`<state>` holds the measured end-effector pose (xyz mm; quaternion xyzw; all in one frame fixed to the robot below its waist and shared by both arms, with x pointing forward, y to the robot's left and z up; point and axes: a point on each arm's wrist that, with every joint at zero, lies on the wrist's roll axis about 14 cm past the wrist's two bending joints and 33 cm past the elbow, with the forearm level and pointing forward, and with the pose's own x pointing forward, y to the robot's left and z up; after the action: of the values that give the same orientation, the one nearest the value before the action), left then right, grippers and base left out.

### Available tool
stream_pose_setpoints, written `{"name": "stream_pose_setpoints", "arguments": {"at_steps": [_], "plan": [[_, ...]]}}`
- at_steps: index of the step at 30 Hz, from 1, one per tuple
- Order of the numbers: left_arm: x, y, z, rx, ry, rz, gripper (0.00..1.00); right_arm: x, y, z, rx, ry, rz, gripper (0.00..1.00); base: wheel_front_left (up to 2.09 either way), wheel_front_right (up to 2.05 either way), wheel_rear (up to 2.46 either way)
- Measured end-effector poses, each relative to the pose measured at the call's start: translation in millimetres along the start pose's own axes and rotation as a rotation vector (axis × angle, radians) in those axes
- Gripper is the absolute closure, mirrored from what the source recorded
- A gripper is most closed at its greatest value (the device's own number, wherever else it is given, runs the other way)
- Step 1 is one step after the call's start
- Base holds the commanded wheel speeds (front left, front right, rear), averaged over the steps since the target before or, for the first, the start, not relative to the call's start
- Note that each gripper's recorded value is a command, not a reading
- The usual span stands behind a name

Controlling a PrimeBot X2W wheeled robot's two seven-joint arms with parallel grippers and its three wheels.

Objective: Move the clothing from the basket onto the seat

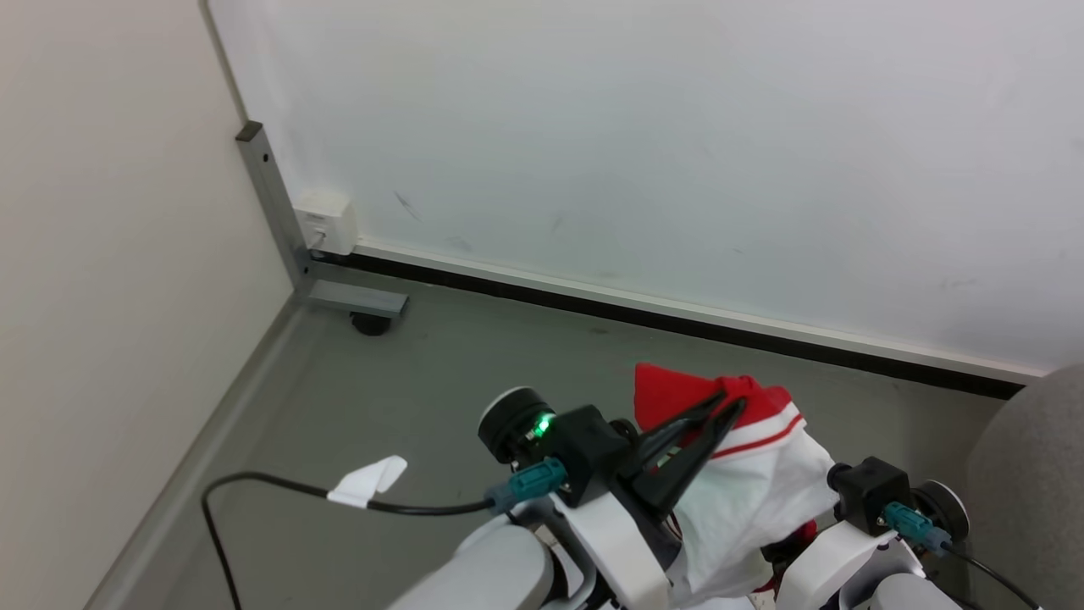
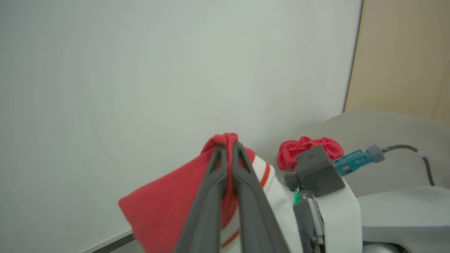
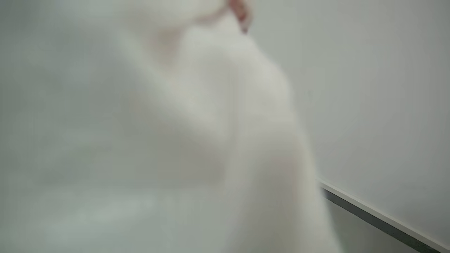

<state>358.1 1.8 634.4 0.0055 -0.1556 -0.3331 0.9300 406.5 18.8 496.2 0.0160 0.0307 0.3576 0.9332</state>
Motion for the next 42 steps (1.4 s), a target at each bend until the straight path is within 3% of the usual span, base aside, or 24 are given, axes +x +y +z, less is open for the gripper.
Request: {"name": "stream_pose_setpoints", "arguments": {"at_steps": [1, 3, 20, 23, 24, 25, 32, 42], "plan": [[-1.5, -1.0, 0.2, -0.003, 0.001, 0.001, 1.0, 1.4, 1.2, 0.2, -0.002, 0.001, 0.004, 0.18, 0.0, 0.0, 0.0], [-4.7, -1.6, -0.9, -0.008, 0.008, 0.006, 1.0, 5.0, 3.4, 3.0, -0.005, -0.005, 0.013, 1.0, 0.0, 0.0, 0.0], [-7.8, 20.7, -1.8, -0.028, -0.003, 0.086, 1.0, 5.8, 0.0, 18.4, 0.059, -0.068, -0.011, 1.0, 0.0, 0.0, 0.0], [-5.9, 20.3, -2.5, -0.031, -0.007, 0.085, 0.65, 4.3, -7.6, 26.5, 0.076, -0.097, -0.035, 1.0, 0.0, 0.0, 0.0], [-5.2, 19.6, -2.8, -0.031, -0.007, 0.083, 0.29, 3.3, -9.9, 29.2, 0.081, -0.107, -0.043, 1.0, 0.0, 0.0, 0.0], [-4.3, 19.0, -3.2, -0.032, -0.007, 0.081, 0.0, 2.2, -11.8, 31.7, 0.09, -0.117, -0.051, 1.0, 0.0, 0.0, 0.0], [3.7, 9.9, -12.3, -0.055, 0.007, 0.049, 0.0, -12.9, -39.5, 54.3, 0.142, -0.208, -0.139, 1.0, 0.0, 0.0, 0.0], [24.7, -21.0, -33.3, -0.104, 0.027, -0.064, 0.0, -64.1, -102.0, 75.4, 0.123, -0.302, -0.328, 1.0, 0.0, 0.0, 0.0]]}}
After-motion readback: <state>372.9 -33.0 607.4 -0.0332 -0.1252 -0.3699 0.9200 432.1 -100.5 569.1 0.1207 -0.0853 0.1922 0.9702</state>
